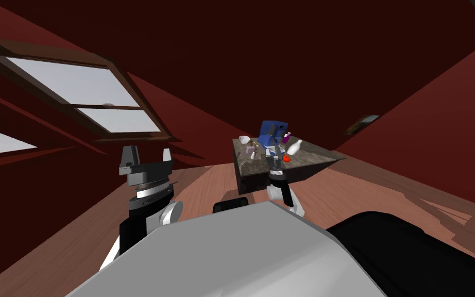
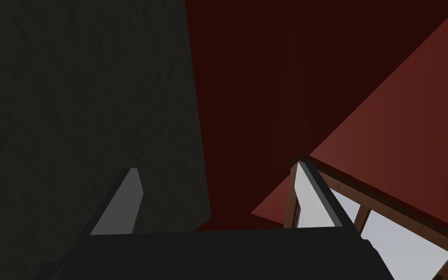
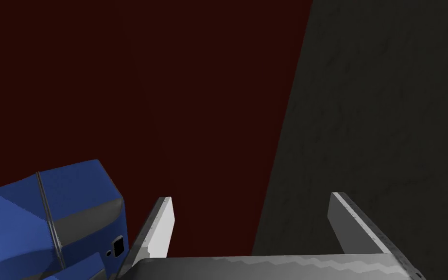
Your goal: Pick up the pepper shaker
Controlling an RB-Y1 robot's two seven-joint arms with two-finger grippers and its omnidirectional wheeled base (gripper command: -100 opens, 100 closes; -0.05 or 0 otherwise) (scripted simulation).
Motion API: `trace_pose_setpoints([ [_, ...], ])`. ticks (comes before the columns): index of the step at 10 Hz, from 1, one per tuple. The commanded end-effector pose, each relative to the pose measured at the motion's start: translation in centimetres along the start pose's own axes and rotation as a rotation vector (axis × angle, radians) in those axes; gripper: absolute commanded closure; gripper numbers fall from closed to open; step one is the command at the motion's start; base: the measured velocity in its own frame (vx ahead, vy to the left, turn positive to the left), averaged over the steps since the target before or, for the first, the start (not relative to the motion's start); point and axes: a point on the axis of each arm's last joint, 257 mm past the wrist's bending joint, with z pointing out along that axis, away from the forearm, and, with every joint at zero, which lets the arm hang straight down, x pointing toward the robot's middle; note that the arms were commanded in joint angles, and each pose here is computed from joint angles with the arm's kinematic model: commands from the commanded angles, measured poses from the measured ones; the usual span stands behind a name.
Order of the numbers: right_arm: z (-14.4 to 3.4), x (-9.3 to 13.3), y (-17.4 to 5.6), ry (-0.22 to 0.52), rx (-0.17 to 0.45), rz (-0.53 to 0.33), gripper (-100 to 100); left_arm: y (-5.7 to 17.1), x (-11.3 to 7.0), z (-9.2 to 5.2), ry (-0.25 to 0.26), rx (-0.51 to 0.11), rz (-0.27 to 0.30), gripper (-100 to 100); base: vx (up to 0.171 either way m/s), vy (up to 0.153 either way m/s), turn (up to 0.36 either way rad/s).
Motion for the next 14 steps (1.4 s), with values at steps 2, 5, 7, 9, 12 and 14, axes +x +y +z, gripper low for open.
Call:
trace_pose_setpoints([
  [2,-0.4,-0.1,-2.8,0.037,0.059,-0.112,-100,0.0,0.0,0.0,0.000,0.000,0.000,0,-0.099,0.181,0.030],
  [5,-1.3,-0.7,-6.8,0.087,0.144,-0.272,-100,0.0,0.0,0.0,0.000,0.000,0.000,0,-0.071,0.172,0.024],
  [7,-1.8,-1.2,-8.3,0.105,0.177,-0.333,-100,0.0,0.0,0.0,0.000,0.000,0.000,0,-0.044,0.169,0.000],
  [9,-2.7,-2.2,-11.0,0.143,0.236,-0.466,-100,0.0,0.0,0.0,0.000,0.000,0.000,0,-0.030,0.110,0.003],
  [12,-4.1,-3.9,-14.3,0.182,0.314,-0.601,-100,0.0,0.0,0.0,0.000,0.000,0.000,0,-0.001,0.096,-0.010],
  [14,-5.3,-5.0,-16.4,0.204,0.366,-0.675,-100,0.0,0.0,0.0,0.000,0.000,0.000,0,0.021,0.099,-0.018],
])
